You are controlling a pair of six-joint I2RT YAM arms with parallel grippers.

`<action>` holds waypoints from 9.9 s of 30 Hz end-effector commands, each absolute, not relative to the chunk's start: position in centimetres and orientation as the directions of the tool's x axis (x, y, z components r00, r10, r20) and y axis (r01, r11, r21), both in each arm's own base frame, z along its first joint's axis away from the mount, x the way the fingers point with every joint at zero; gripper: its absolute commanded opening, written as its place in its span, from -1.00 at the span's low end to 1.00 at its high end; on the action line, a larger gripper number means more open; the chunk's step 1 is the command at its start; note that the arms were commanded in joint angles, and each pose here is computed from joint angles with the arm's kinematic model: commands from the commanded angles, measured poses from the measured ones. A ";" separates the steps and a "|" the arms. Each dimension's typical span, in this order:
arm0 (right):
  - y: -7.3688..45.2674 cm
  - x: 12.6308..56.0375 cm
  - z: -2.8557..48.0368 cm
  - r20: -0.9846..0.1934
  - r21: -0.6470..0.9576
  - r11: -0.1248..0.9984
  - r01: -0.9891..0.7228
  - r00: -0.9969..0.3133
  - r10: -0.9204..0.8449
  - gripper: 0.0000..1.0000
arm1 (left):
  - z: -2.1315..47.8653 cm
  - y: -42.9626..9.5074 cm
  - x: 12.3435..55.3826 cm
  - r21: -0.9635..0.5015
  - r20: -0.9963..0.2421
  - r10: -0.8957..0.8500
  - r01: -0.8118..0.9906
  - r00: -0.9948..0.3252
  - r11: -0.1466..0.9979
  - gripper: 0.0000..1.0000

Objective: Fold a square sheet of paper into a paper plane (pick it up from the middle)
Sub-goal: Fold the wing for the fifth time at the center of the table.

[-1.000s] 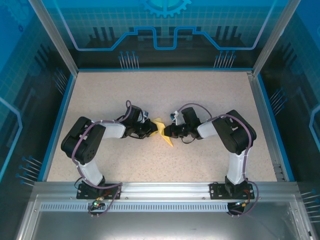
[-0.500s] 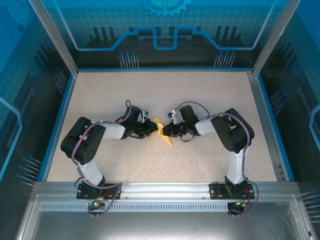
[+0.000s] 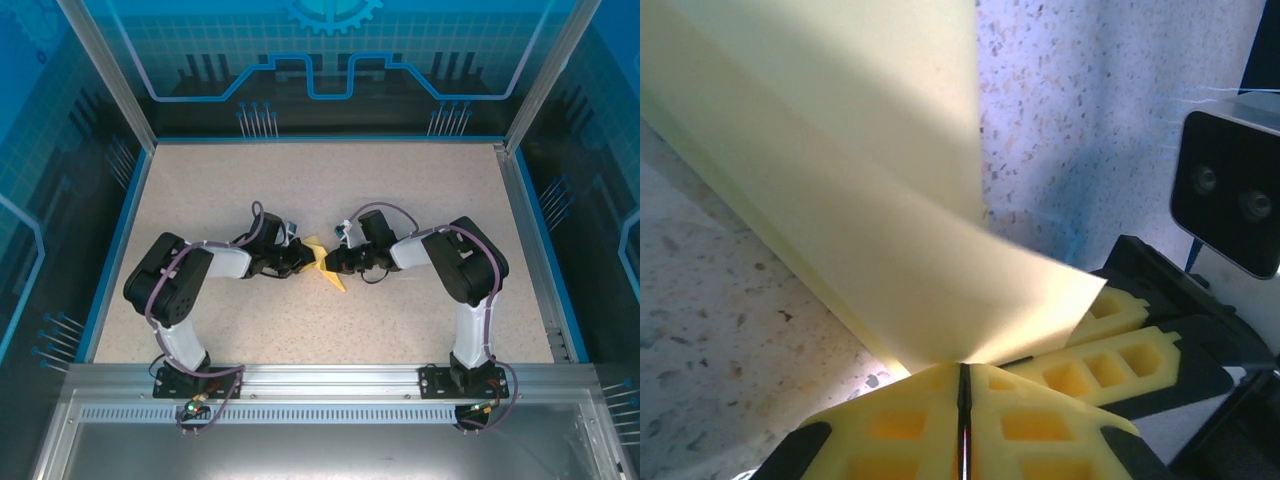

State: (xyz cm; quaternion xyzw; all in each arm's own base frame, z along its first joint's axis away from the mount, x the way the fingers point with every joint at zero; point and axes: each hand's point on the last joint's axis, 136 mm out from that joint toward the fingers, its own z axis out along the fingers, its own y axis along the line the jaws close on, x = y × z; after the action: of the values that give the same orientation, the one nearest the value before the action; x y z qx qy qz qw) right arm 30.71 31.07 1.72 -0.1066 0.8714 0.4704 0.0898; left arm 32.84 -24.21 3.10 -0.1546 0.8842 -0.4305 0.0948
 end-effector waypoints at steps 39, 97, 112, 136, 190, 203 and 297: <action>29.3 28.4 -3.2 -0.099 0.710 0.686 -0.160 -0.987 -0.128 -0.89 | 2.4 -24.2 33.8 -0.762 -0.074 -0.344 -0.170 -0.936 0.625 -0.80; 27.7 24.2 0.5 -0.005 0.731 0.673 -0.116 -0.986 -0.165 -0.57 | -0.6 -23.3 32.2 -0.664 0.040 -0.334 -0.275 -0.942 0.696 -0.83; 28.3 25.5 2.7 -0.118 0.707 0.680 -0.196 -0.980 -0.160 -0.61 | -0.4 -23.3 32.1 -0.664 0.041 -0.336 -0.276 -0.941 0.695 -0.83; 27.7 24.4 3.3 -0.150 0.650 0.723 -0.233 -0.973 -0.178 -0.53 | -0.4 -23.2 32.0 -0.664 0.038 -0.336 -0.275 -0.941 0.696 -0.83; 29.8 23.7 1.2 -0.112 0.612 0.748 -0.257 -0.964 -0.239 -0.69 | -0.4 -23.1 32.0 -0.662 0.042 -0.339 -0.281 -0.940 0.695 -0.84; 29.2 26.1 3.7 -0.199 0.587 0.771 -0.248 -0.967 -0.159 -0.60 | -0.4 -23.1 31.9 -0.663 0.040 -0.338 -0.278 -0.940 0.695 -0.84; 29.4 22.7 1.9 0.030 0.662 0.746 -0.072 -0.992 -0.123 -0.62 | -0.6 -24.8 30.6 -0.690 0.061 -0.261 -0.229 -0.963 0.686 -0.78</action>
State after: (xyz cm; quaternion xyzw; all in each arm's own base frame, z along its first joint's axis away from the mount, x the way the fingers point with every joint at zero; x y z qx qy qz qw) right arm 24.40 30.10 1.73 -0.0477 0.9324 0.3581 -0.0111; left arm 31.46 -25.38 1.40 -0.1239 0.9057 -0.4032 0.0430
